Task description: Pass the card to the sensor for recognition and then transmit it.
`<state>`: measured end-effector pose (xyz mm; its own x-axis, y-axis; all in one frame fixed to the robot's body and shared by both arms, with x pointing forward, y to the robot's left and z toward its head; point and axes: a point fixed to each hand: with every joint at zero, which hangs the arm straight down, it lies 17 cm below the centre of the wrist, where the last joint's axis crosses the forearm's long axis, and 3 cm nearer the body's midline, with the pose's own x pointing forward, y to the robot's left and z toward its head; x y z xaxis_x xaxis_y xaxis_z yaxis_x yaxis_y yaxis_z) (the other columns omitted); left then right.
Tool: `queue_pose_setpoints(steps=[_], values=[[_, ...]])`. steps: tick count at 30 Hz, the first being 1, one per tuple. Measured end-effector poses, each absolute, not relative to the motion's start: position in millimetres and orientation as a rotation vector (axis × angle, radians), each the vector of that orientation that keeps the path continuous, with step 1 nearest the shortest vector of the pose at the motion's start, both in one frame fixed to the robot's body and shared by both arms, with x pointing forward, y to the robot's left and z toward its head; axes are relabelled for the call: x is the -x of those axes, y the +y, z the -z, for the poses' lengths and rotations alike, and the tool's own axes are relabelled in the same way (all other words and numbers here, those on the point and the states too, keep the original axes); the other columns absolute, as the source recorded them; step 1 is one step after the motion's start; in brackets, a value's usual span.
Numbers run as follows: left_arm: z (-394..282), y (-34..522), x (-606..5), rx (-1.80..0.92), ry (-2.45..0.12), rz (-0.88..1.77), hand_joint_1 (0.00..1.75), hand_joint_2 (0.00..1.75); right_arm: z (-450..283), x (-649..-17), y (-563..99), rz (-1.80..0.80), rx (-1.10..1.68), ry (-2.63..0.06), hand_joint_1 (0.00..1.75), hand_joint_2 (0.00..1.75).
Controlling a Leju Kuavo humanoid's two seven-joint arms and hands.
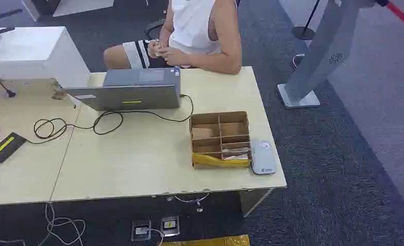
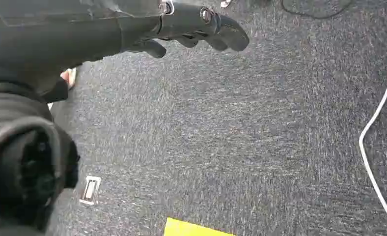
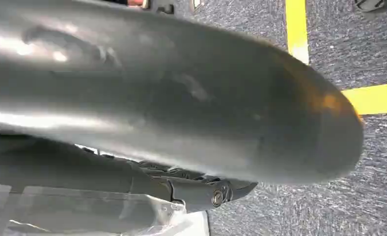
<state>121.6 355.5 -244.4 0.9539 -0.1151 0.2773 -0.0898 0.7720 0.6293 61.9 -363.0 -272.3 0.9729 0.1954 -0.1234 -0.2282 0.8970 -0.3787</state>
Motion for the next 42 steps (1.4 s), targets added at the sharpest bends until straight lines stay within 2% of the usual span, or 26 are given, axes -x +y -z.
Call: queue_pose_setpoints(steps=[28,32,33,37,42], values=[[256.9,341.5,-109.4,-0.597,-0.222,0.054,0.00,0.00,272.4,-61.6,-362.0,-0.219,0.411,0.076,0.00,0.00],[256.7,341.7,-109.8,-0.599,-0.221,0.070,0.00,0.00,269.5,-73.4,-373.1,-0.186,0.474,0.012,0.00,0.00],[256.7,341.8,-109.7,-0.600,-0.221,0.070,0.00,0.00,267.5,-80.3,-379.1,-0.166,0.505,-0.022,0.00,1.75],[256.5,341.8,-110.3,-0.601,-0.225,0.078,0.00,0.00,251.2,-118.6,-417.0,-0.046,0.635,-0.175,0.00,1.75],[255.3,341.2,-116.2,-0.601,-0.255,0.096,0.00,0.00,198.3,-184.2,-501.7,0.128,0.880,-0.430,0.00,1.75]])
